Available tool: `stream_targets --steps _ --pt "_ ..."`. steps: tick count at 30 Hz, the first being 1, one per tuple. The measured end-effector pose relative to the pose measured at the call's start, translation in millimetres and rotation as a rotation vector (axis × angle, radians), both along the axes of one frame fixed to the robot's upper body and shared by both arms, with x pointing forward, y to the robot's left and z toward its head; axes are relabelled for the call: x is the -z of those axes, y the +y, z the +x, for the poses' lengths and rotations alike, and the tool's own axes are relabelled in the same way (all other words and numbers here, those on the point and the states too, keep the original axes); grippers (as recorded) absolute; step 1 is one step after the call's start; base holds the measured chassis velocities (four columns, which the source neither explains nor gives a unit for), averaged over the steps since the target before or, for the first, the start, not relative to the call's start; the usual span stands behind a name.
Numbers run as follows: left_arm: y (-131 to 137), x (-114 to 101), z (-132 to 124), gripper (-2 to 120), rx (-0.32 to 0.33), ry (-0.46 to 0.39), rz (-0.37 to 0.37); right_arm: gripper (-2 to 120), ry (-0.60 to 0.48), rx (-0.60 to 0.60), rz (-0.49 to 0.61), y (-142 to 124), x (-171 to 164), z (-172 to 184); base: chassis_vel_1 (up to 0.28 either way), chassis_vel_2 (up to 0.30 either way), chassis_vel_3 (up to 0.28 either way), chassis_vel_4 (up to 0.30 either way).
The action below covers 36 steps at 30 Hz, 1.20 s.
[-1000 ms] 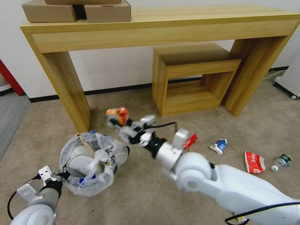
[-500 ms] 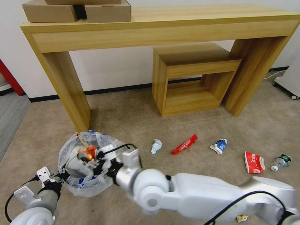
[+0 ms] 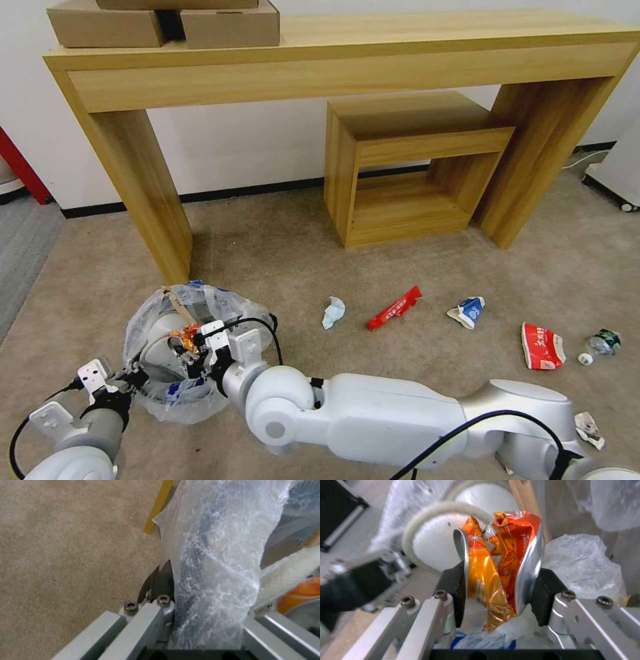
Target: Pick up the trash bin and place the garbage on the floor into it.
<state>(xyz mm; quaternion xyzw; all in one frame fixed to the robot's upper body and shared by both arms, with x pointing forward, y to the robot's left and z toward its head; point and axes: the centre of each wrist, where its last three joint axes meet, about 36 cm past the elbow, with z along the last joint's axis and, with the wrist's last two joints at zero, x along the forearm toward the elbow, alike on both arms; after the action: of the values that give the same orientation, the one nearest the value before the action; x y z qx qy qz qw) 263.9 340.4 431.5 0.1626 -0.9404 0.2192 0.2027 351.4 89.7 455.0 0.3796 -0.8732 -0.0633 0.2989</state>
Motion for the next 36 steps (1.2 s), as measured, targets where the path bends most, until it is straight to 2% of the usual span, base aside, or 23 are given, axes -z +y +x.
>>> stream_targets --steps 9,12,19,20,25,28,31,32,36 --pt "-1 3 -2 0 -0.002 0.002 0.0 37 0.004 0.019 -0.046 6 -1 -1 0.0 0.0 0.0 0.0" --pt "-2 3 -2 0 -0.001 0.003 -0.002 43 0.01 0.017 -0.044 4 -2 -3 0.0 0.0 0.0 0.0" --pt "0 4 -1 0 -0.001 0.006 0.003 74 -0.006 0.009 -0.014 -12 -11 -5 0.0 0.0 0.0 0.0" --pt "0 4 -1 0 -0.001 0.006 0.003 74 -0.006 0.009 -0.014 -12 -11 -5 0.0 0.0 0.0 0.0" --pt "-1 5 0 0 -0.002 0.004 0.0 93 -0.025 0.009 0.005 -22 -17 -5 0.0 0.0 0.0 0.0" --pt "-1 5 0 0 -0.003 0.006 -0.002 99 -0.037 0.014 0.035 -26 -21 -4 0.0 0.0 0.0 0.0" --pt "-2 6 -2 0 -0.004 0.01 -0.001 100 -0.111 0.037 0.153 -33 -26 6 0.0 0.0 0.0 0.0" --pt "-2 6 -2 0 -0.004 0.01 -0.001 100 -0.111 0.037 0.153 -33 -26 6 0.0 0.0 0.0 0.0" --pt "-2 5 -3 0 -0.003 0.01 0.003 100 -0.242 0.06 0.356 -51 -35 27 0.0 0.0 0.0 0.0"
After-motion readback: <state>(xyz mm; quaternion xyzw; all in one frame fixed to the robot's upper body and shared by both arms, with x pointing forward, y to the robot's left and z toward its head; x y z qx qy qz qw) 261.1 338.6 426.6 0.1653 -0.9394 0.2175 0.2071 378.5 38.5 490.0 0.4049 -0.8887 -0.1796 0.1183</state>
